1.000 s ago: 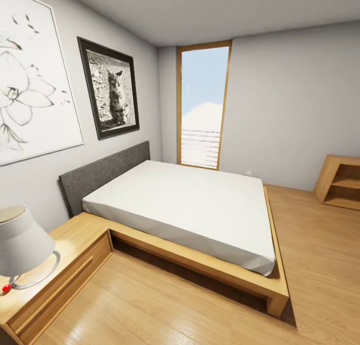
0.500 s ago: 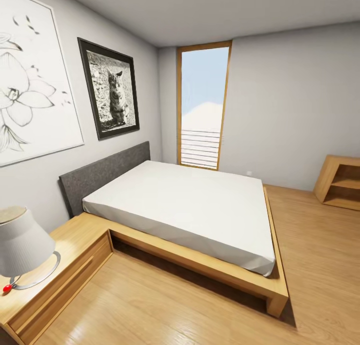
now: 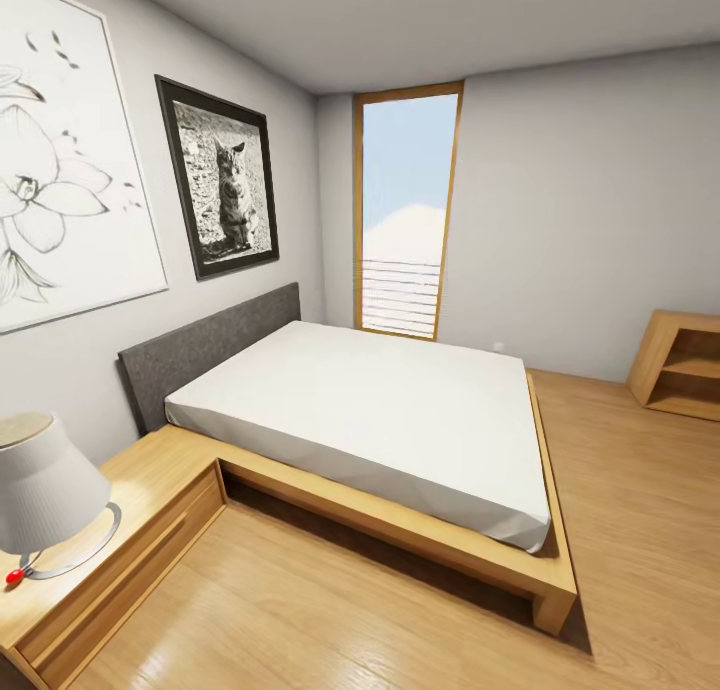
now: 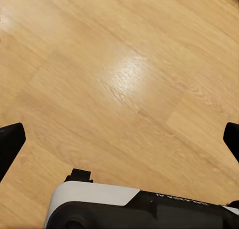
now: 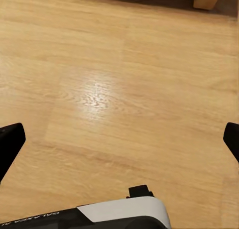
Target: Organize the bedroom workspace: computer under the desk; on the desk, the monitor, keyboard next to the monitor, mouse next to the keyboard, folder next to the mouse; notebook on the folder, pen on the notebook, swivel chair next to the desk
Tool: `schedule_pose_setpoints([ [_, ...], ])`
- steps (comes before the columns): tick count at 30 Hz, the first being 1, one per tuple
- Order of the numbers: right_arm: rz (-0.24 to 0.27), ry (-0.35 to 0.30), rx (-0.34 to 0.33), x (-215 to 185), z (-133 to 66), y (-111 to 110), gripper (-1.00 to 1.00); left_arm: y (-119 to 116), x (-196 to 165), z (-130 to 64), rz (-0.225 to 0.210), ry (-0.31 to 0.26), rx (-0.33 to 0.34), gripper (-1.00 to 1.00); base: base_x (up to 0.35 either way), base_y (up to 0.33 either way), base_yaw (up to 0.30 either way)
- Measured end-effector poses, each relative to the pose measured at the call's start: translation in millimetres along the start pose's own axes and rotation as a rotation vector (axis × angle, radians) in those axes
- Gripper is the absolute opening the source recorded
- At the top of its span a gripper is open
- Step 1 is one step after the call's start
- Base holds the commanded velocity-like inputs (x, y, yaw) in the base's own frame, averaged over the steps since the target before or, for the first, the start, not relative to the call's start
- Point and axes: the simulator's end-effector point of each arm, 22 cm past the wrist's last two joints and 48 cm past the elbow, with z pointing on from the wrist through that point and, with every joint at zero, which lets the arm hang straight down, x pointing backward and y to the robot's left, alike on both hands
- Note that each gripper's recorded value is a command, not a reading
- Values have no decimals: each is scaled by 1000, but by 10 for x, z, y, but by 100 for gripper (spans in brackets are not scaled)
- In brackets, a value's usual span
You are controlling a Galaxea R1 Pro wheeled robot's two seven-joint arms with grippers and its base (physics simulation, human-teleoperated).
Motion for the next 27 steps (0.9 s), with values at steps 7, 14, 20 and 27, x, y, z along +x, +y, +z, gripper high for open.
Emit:
schedule_pose_setpoints([
  [7,1,-55,-3,-117,-7,13,100,0,-75,-12,2,-48,0,100,0,0,-2],
  [14,5,-64,1,-132,-10,2,100,13,-139,-19,2,-81,-2,100,0,0,-161],
  [20,6,-66,2,-139,-8,-2,100,12,-148,-22,1,-87,-3,100,0,0,-245],
  [27,2,-65,-2,-133,-11,15,100,11,-151,-22,-1,-88,-3,100,0,0,-257],
])
